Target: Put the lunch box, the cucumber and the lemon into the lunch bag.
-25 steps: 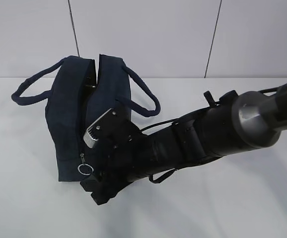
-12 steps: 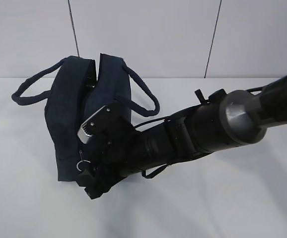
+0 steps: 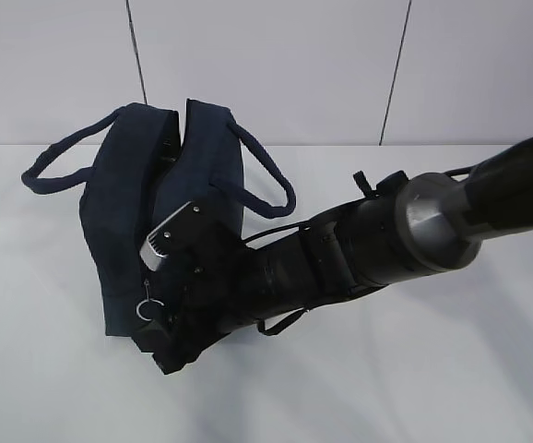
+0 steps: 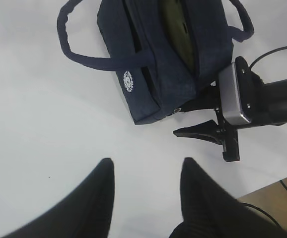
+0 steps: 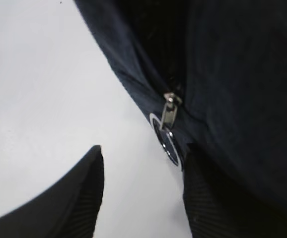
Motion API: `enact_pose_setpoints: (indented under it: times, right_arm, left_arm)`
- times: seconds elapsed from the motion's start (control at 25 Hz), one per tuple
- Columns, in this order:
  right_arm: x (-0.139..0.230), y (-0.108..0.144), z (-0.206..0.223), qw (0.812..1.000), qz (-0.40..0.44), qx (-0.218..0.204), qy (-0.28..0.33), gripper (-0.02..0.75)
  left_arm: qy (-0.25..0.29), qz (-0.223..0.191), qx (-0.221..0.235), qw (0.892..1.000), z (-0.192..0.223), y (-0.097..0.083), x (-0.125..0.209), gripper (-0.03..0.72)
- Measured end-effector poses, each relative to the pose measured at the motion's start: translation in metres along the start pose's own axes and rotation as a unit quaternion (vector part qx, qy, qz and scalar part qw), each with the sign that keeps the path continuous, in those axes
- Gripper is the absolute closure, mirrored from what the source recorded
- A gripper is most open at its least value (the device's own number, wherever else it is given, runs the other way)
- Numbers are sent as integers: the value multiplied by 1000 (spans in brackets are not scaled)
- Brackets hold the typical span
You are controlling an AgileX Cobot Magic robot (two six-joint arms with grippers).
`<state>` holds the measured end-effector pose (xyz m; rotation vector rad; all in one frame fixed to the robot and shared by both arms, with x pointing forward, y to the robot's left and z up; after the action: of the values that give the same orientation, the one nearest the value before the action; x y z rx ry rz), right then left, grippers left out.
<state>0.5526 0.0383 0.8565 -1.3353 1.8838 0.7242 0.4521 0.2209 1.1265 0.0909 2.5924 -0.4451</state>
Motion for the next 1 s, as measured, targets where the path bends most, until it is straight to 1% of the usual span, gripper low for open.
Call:
enact_pose_setpoints:
  times: [0.32,1.0]
  right_arm:
    - [-10,5,0,999,-4,-22,-23,363]
    - [-15,5,0,999,-6,-25,-30,363]
  left_arm:
    - [0,0,-1,1000,0,0,0,407]
    - [0,0,-1,1000,0,0,0,426]
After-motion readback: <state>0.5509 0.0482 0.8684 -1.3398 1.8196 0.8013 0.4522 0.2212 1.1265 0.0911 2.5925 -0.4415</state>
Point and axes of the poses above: a point on each arm's last joint axis where the gripper is mounted, z pointing out along that axis toward the gripper, y along the wrist's bending axis when the last joint is at zero, x = y × z, the point moved 6 cm from there along z, pointing out along that axis toward the gripper, and after that the axes turned 11 degrees about -z, right-handed, at the moved point
